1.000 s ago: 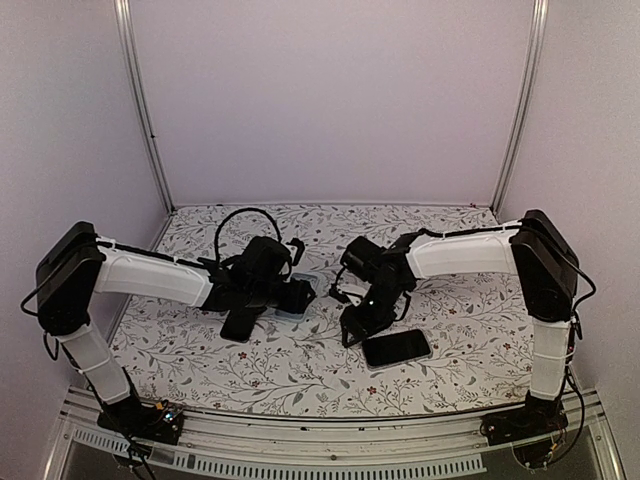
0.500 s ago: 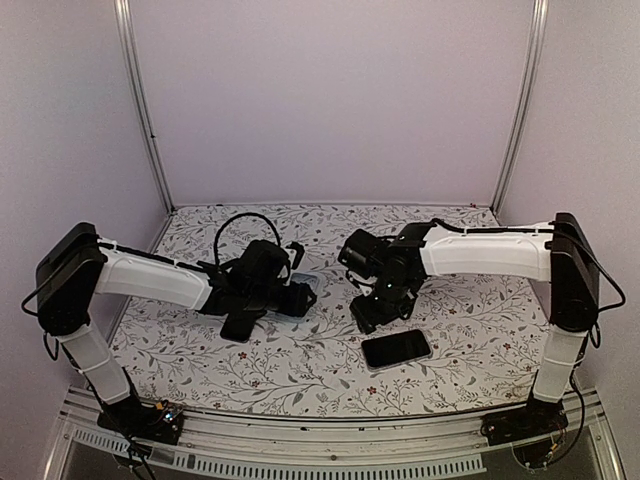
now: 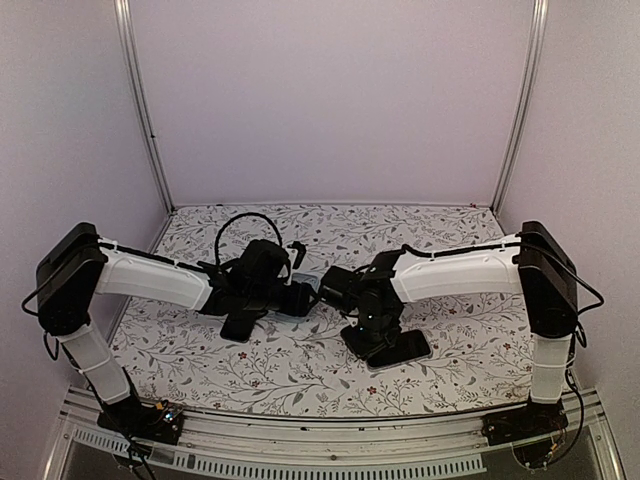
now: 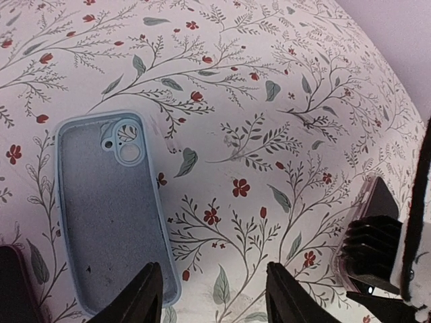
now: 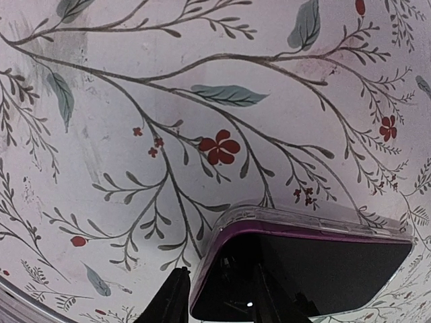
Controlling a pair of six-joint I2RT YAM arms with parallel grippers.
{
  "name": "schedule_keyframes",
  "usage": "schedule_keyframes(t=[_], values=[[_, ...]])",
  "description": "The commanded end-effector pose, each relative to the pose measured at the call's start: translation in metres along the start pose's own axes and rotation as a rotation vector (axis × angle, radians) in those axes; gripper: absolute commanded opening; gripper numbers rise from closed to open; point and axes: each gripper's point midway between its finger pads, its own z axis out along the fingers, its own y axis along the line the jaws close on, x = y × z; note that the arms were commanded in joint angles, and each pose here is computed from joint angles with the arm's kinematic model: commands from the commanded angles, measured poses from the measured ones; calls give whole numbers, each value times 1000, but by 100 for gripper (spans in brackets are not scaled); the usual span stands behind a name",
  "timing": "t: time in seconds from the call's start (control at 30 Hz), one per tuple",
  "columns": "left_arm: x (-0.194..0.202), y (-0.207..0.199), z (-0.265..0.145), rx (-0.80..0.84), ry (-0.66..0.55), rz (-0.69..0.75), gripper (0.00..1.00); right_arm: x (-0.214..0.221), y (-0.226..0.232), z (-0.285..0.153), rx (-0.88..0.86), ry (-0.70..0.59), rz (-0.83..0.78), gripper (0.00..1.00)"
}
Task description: Put the phone into the phone case
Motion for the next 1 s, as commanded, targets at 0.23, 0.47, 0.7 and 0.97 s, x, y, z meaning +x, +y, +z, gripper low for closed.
schedule_keyframes(t=[0.23, 0.47, 0.7, 0.97], values=[[2, -3, 7, 11, 4, 6, 53, 14, -6, 14, 54, 49, 3, 10], [2, -1, 7, -1, 5, 10, 53, 45, -18, 41, 72, 117, -5, 0], [1, 0, 6, -11, 3, 15, 53, 81, -29, 66, 67, 200, 7, 0], [1, -3, 9, -9, 17, 15, 53, 139, -61, 98, 91, 346, 17, 0]])
